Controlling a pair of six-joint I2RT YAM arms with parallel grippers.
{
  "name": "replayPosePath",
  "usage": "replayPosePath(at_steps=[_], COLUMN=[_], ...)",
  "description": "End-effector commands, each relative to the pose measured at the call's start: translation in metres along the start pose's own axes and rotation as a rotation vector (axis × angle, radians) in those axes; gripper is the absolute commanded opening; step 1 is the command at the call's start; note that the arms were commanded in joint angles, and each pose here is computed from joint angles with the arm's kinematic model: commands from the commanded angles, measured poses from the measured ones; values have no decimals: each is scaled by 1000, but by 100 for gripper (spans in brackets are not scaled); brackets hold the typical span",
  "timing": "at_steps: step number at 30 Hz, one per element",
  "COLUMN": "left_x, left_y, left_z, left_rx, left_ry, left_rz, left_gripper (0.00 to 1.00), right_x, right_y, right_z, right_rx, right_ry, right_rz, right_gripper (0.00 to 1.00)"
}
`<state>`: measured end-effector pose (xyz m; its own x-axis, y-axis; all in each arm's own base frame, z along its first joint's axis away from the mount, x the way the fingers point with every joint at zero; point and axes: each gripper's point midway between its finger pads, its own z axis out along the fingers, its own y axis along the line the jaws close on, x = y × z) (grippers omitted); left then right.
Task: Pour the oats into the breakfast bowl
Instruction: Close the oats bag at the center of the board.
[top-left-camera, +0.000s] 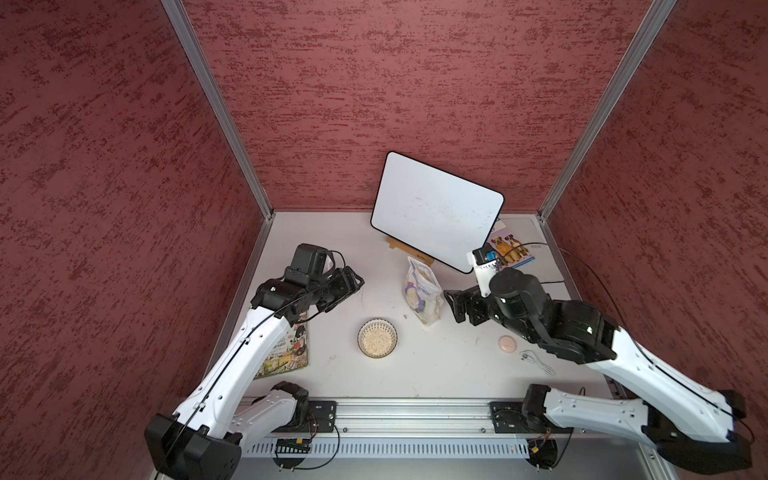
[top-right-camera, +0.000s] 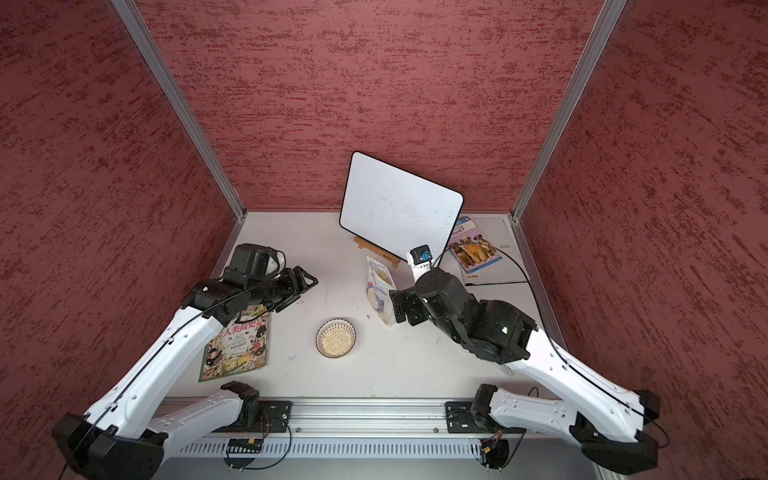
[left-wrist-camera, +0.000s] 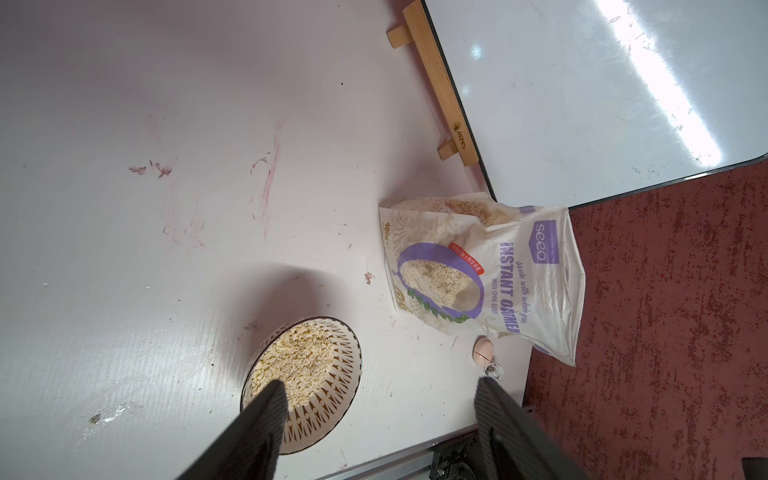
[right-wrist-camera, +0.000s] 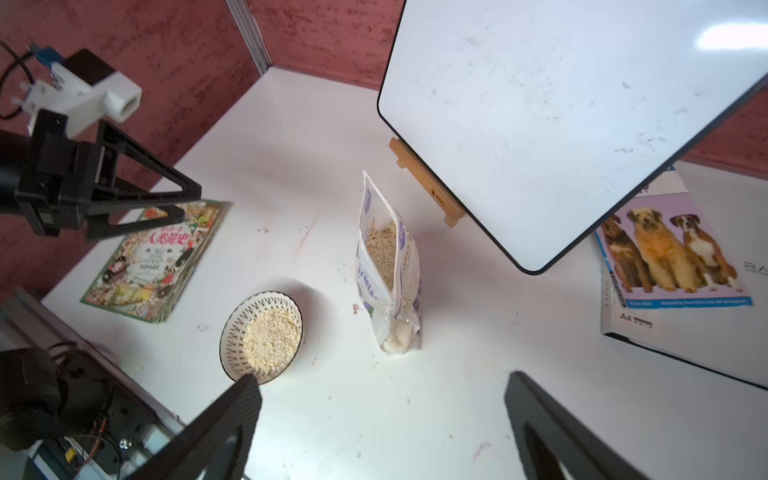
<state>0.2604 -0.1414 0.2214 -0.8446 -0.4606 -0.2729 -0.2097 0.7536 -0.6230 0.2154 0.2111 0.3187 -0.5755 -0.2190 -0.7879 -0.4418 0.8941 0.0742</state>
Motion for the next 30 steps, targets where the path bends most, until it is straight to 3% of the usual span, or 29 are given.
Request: replayPosePath(at_steps=[1,3,11,18,27,30], left_x=[0,-2,0,3,4,6], left_y=[-4,-7,-8,-10,-10,-9], left_z=[-2,-3,-2,-1,-1,-1], left_rx=[-6,-1,6,12,14,11], left_ry=[5,0,8,18,20,24], left_rz=[62,69,87,91,89,88], left_gripper=[75,75,75,75,75,75], right_x=[48,49,37,34,35,37], right_y=[-3,0,-16,-7,4,2], right_z=[29,46,90,107,117,119], right_rx=[19,9,58,-6,-59,-49], right_ry=[353,433,478,491,502,510], right_rz=[-155,-151,-164,-159,-156,-163], right_gripper=[75,54,48,36,35,27])
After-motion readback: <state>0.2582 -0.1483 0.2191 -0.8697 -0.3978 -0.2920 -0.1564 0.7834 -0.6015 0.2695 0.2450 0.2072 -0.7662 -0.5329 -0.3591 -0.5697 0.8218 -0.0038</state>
